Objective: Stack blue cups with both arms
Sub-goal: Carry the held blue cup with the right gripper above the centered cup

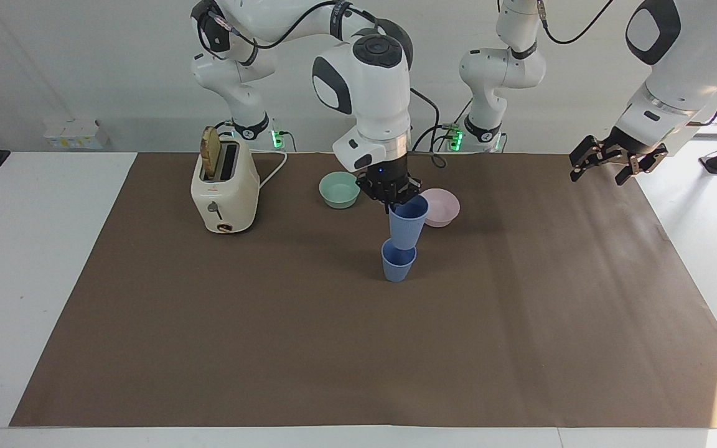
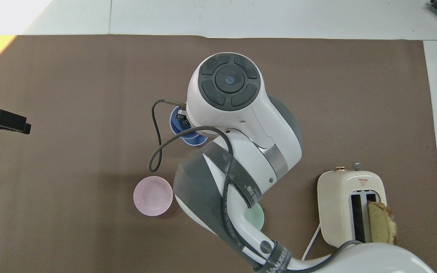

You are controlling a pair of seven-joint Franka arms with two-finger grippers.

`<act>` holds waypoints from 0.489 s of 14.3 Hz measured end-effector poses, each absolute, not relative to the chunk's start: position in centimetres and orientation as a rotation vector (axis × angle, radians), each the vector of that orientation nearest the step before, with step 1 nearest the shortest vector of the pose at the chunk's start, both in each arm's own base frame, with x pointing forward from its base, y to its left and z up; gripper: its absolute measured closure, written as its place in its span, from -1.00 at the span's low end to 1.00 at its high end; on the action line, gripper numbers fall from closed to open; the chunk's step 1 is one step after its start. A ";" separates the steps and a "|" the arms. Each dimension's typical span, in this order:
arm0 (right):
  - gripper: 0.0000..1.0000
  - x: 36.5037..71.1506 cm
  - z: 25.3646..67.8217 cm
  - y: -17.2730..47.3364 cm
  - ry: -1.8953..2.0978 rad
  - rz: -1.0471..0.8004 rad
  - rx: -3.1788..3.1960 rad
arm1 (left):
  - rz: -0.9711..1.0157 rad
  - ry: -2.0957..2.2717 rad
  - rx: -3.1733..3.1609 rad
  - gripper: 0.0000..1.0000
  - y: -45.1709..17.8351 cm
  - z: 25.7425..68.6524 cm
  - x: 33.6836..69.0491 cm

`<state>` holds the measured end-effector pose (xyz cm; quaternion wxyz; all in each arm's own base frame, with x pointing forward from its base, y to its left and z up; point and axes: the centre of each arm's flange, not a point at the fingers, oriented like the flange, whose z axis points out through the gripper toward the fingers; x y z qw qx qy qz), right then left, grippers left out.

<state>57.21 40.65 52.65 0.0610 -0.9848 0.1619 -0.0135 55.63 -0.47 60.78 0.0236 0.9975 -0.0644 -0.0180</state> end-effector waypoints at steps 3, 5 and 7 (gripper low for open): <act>0.91 57.6 50.5 41.1 0.487 -0.043 -2.971 | -0.056 -0.199 3.088 -1.00 -0.5 60.8 55.6; 0.91 57.7 49.0 41.3 0.487 -0.028 -2.979 | -0.056 -0.199 3.088 -1.00 -0.5 60.8 55.6; 0.91 57.7 47.8 41.2 0.489 -0.010 -2.994 | -0.056 -0.199 3.088 -1.00 -0.5 60.8 55.6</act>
